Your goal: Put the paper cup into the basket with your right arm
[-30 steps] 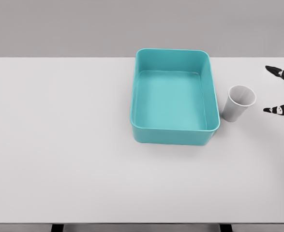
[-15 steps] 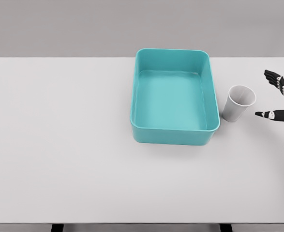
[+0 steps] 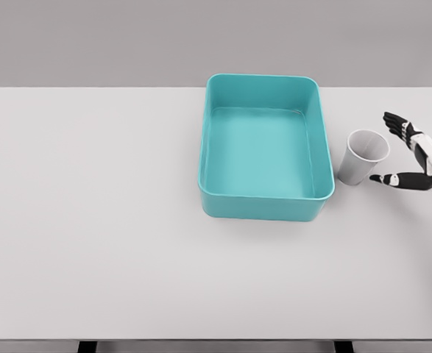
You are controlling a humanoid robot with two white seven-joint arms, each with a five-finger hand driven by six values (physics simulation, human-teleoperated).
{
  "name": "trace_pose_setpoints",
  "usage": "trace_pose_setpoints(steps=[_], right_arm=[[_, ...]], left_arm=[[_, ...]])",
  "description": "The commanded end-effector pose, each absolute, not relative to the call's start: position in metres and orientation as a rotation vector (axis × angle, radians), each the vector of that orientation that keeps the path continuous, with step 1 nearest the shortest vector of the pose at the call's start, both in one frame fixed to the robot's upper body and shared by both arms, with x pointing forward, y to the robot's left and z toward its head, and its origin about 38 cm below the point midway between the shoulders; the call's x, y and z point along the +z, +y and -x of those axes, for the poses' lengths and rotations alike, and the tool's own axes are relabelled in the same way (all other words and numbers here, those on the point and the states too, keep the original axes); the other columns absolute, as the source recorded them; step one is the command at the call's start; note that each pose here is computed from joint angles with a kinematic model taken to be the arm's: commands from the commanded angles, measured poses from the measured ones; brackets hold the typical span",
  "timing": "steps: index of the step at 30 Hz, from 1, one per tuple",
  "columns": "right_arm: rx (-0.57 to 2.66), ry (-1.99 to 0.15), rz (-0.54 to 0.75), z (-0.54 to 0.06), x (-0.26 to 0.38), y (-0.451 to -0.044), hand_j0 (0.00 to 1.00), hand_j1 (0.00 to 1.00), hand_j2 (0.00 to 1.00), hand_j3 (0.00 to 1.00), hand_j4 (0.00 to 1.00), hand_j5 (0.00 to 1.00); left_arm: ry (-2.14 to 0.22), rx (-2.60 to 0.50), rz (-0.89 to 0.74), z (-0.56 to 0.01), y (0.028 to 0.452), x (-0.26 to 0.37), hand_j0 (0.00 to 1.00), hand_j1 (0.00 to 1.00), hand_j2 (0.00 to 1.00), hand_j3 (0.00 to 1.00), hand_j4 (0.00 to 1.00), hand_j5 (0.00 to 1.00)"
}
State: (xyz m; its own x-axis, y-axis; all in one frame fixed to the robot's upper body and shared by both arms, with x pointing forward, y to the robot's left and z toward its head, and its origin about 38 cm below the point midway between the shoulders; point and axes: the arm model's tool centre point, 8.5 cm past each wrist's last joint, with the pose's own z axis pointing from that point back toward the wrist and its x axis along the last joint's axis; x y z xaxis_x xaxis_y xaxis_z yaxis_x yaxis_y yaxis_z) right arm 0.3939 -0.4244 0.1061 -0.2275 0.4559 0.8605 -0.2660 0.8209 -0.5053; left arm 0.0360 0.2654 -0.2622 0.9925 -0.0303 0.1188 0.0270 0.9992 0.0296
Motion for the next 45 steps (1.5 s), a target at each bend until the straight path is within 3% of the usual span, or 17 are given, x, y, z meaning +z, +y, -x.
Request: trace_pose_setpoints(steps=[1, 33, 45], right_arm=[[0.66, -1.68, 0.137, -0.395, 0.104, -0.419, 1.0, 1.0, 1.0, 1.0, 1.0, 1.0], [0.618, -1.728, 0.059, -0.408, 0.097, -0.382, 1.0, 1.0, 1.0, 1.0, 1.0, 1.0], [0.628, -1.727, 0.066, -0.408, 0.098, -0.384, 0.63, 0.63, 0.63, 0.63, 0.63, 0.63]], left_arm=[[-0.121, -0.029, -0.028, -0.036, 0.265, -0.262, 1.0, 1.0, 1.0, 1.0, 1.0, 1.0], [-0.118, -0.028, -0.028, -0.036, 0.265, -0.262, 1.0, 1.0, 1.0, 1.0, 1.0, 1.0], [-0.12, -0.027, -0.028, -0.036, 0.265, -0.262, 1.0, 1.0, 1.0, 1.0, 1.0, 1.0]])
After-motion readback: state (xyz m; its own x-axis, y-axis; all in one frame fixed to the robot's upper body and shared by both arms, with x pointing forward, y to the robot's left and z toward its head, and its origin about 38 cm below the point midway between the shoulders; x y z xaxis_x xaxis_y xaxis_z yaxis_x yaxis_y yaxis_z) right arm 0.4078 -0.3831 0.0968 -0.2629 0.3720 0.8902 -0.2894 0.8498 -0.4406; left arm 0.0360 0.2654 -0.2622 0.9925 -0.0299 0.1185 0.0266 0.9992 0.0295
